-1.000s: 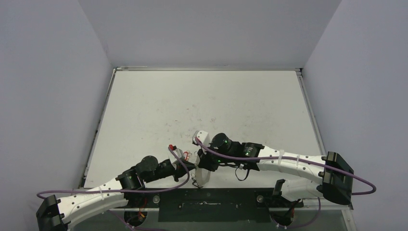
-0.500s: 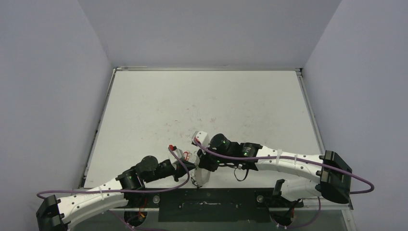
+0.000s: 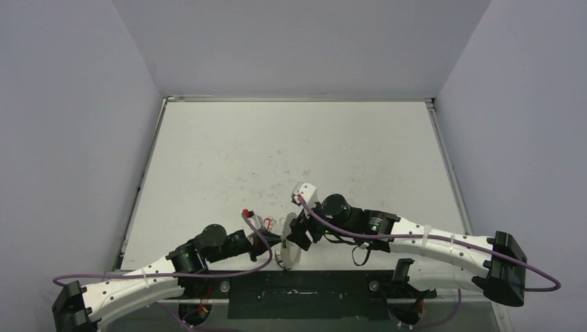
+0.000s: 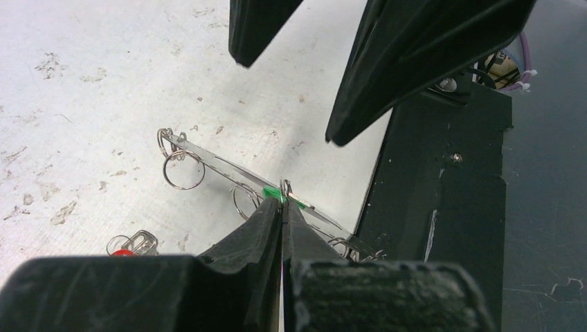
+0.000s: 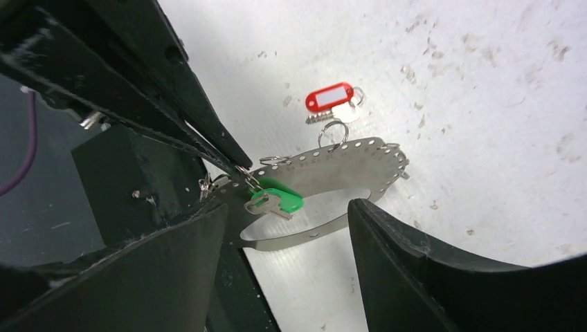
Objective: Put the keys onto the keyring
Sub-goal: Insert the key onto the keyring.
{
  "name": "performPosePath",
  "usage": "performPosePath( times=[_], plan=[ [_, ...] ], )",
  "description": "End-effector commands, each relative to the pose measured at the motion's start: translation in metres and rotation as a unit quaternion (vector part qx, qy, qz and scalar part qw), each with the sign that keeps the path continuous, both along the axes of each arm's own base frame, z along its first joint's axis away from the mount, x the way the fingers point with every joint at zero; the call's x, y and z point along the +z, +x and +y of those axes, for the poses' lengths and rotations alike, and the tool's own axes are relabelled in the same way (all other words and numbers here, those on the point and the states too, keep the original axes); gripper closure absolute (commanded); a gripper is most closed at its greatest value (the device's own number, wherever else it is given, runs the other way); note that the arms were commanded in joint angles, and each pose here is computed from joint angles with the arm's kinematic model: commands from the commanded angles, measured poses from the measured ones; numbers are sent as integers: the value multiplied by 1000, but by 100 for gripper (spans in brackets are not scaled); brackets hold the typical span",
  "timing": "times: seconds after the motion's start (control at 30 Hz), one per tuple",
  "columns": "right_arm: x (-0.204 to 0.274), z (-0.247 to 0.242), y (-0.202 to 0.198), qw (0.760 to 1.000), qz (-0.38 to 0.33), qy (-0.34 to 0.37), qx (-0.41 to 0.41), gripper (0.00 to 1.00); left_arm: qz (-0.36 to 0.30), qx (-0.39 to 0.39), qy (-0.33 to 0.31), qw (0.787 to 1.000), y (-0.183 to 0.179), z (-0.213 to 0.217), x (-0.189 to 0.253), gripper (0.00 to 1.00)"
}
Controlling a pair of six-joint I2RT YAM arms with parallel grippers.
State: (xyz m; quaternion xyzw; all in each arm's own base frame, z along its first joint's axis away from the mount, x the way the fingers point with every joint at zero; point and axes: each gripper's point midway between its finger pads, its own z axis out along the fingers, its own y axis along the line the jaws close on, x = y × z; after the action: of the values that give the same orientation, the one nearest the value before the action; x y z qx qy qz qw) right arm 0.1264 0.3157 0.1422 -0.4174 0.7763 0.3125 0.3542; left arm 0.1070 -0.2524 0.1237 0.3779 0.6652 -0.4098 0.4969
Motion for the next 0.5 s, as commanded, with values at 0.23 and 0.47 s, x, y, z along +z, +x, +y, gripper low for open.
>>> performPosePath(
  times=[0.23,0.47],
  plan=[
    [53,6,-21,950,-209,174,154,34,-65,-48,-65,995,-10,-10,39,100],
    [44,18,-30,929,-243,185,210,46,-72,-61,-75,993,-14,-11,44,100]
  ],
)
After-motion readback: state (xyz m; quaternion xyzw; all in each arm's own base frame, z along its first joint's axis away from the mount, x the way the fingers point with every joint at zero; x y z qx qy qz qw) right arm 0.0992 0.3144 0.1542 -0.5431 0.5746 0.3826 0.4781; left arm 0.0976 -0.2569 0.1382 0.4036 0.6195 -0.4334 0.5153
